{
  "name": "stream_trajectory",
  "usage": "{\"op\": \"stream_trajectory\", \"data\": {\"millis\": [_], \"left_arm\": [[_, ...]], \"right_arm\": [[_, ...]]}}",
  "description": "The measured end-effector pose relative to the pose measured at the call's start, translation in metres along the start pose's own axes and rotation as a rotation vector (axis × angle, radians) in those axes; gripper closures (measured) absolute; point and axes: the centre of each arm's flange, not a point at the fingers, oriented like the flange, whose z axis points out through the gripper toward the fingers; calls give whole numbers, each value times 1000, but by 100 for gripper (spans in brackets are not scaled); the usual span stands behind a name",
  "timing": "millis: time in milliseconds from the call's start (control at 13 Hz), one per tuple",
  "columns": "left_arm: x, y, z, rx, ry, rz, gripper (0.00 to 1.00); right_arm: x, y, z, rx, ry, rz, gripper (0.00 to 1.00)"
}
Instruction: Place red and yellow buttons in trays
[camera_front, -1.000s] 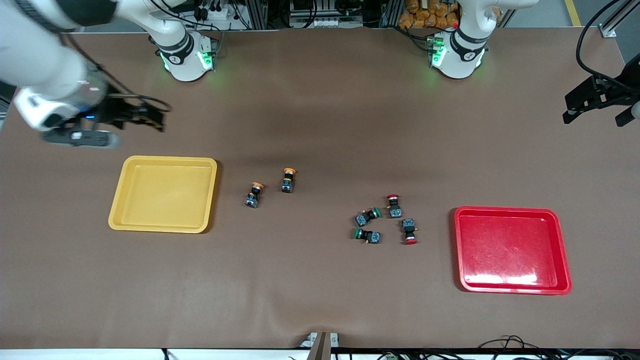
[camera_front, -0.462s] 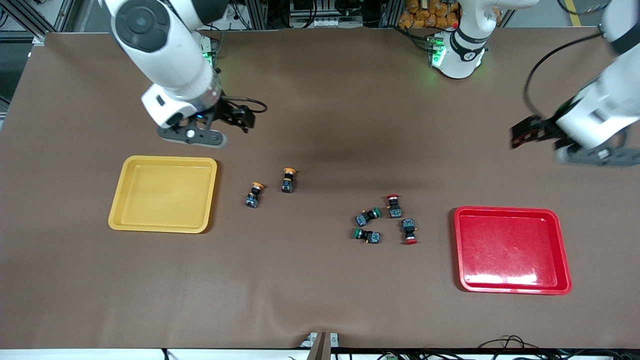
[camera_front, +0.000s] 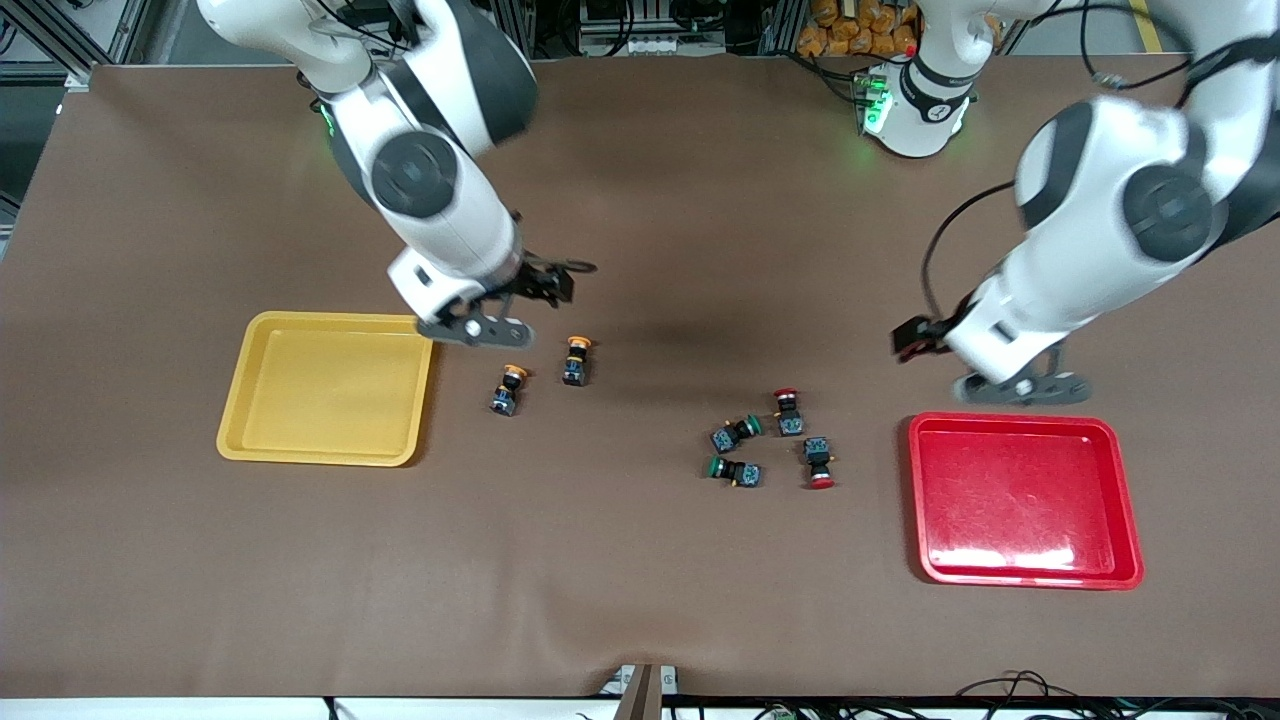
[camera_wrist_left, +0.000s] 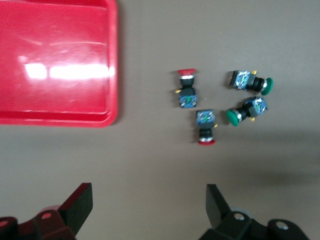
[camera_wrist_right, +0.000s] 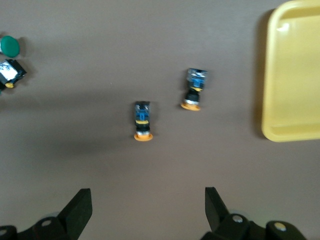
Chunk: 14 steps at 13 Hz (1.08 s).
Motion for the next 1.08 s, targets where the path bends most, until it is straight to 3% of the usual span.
{"op": "stream_trajectory", "data": {"millis": [462, 692, 923, 1077], "left_arm": [[27, 24, 138, -50, 82, -37, 0], [36, 23, 191, -66, 104, -62, 0], [40, 20, 222, -73, 106, -99, 0], [42, 20, 242, -77, 100, -140, 0]], "right_arm": [[42, -15, 159, -40, -8, 23, 0], [53, -17, 212, -42, 1, 18, 0], [51, -22, 247, -24, -25, 26, 0], [51, -23, 248, -14, -33, 34, 22]]}}
